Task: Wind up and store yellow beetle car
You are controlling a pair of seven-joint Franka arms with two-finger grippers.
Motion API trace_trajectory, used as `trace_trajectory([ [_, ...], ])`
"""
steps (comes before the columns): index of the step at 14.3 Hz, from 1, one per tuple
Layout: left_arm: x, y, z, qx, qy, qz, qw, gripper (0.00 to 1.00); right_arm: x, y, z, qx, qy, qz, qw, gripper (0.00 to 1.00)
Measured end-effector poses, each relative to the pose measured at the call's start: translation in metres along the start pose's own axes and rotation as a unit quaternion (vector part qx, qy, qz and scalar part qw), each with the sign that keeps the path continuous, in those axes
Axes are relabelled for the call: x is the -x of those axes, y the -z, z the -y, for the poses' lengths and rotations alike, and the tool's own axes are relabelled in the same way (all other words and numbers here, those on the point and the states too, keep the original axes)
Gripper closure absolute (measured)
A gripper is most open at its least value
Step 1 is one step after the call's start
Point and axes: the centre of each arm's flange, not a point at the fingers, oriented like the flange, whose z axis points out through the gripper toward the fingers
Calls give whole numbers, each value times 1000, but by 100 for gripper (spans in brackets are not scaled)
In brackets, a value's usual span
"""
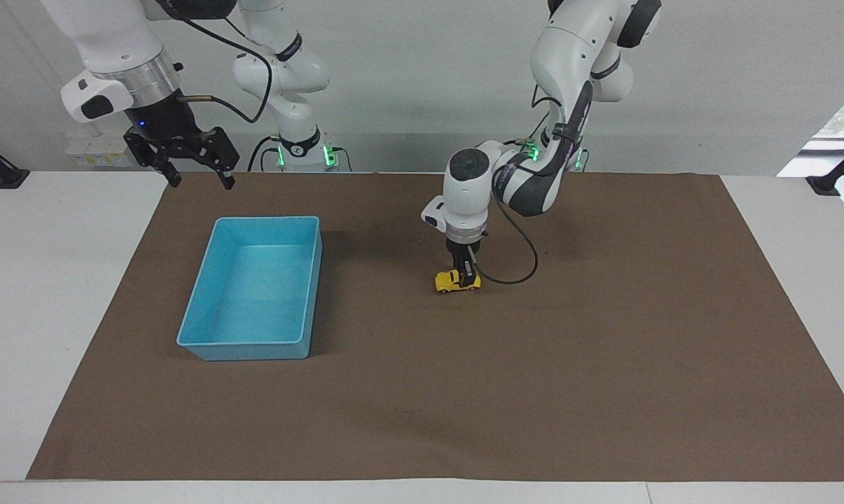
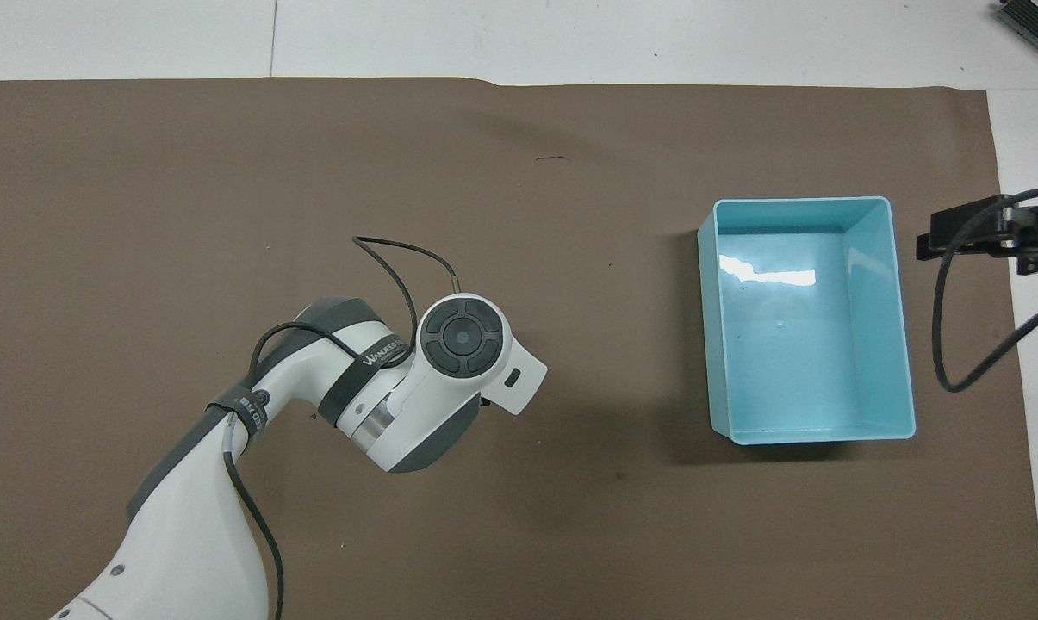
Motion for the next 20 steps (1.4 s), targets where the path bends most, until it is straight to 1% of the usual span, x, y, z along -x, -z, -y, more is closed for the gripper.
trace_trajectory([
  [1, 0, 1, 0, 0, 0, 0, 1000, 58, 0, 0, 0, 0, 0, 0, 1000, 0],
  [5, 2, 0, 1, 0, -9, 2, 1000, 58, 0, 0, 0, 0, 0, 0, 1000, 0],
  [9, 13, -1, 7, 3, -22, 9, 1000, 58, 0, 0, 0, 0, 0, 0, 1000, 0],
  [13, 32, -2, 16, 9, -34, 18, 999, 58, 0, 0, 0, 0, 0, 0, 1000, 0],
  [20, 79, -4, 37, 17, -47, 30, 998, 58, 0, 0, 0, 0, 0, 0, 1000, 0],
])
